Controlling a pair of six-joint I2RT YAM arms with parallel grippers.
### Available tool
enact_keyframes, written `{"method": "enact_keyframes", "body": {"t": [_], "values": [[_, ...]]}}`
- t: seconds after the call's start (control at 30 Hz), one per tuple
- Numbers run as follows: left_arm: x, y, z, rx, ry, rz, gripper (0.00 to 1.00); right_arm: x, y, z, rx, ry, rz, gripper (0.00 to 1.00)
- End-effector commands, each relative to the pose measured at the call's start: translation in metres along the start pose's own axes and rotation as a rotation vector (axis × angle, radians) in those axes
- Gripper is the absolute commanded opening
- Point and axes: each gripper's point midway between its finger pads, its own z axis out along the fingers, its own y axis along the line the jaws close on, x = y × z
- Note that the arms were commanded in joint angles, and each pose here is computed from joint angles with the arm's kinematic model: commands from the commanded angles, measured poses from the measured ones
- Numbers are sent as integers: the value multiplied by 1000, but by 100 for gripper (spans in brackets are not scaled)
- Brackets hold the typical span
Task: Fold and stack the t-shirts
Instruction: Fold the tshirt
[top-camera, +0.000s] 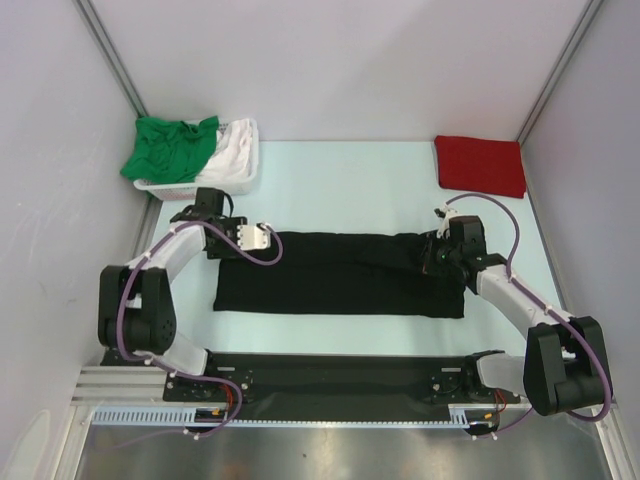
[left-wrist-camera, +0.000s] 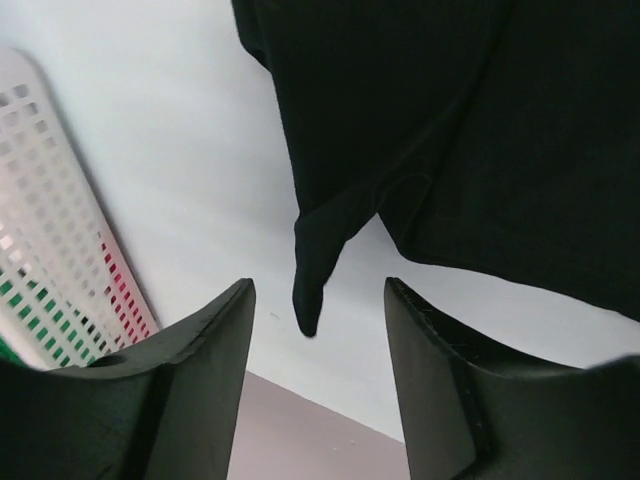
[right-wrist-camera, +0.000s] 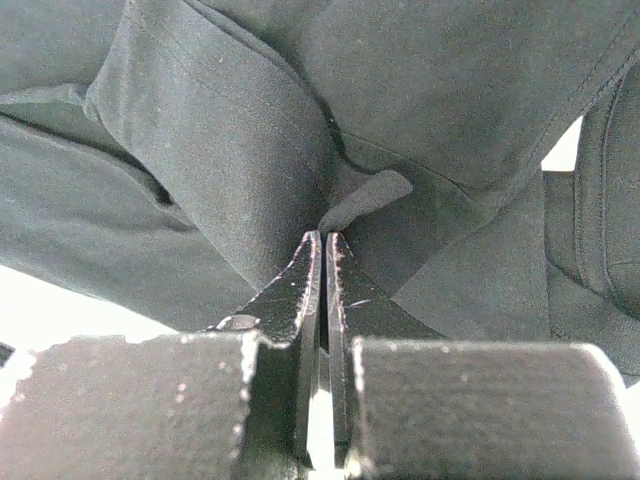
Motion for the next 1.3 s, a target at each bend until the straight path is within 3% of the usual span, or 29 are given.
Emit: {"method": "enact_keyframes", "body": {"t": [0.0,0.07,0.1,0.17,0.23,0.33,0.47,0.6,0.8,0.97,1.27], "values": [[8,21,5,0,54,111,57,-31,12,-8,-33,-82,-21,0],[12,33,10,-60,75,104,46,-35,13,-10,-38,-92,-22,0],[12,36,10,-79,78,95,23,-38,14,-11,-41,-99,-23,0],[6,40,8,-85,46,55,1,-41,15,-13,-40,-103,-33,0],[-1,45,5,-94,13,22,0,-54,18,-16,-46,-130,-46,0],[-4,75,-5,-240,4,-72,0,-83,14,-16,-33,-190,-67,0],[12,127,-18,-467,83,-198,0,-122,0,2,12,-226,-83,0],[15,139,-17,-515,103,-210,0,-156,-1,19,21,-263,-127,0],[17,108,0,-465,133,-157,0,-163,-6,26,44,-250,-145,0],[10,81,-5,-403,108,-143,0,-154,-5,1,69,-240,-144,0],[35,-12,18,-206,203,-58,0,-41,-27,-12,124,-92,80,0]]}}
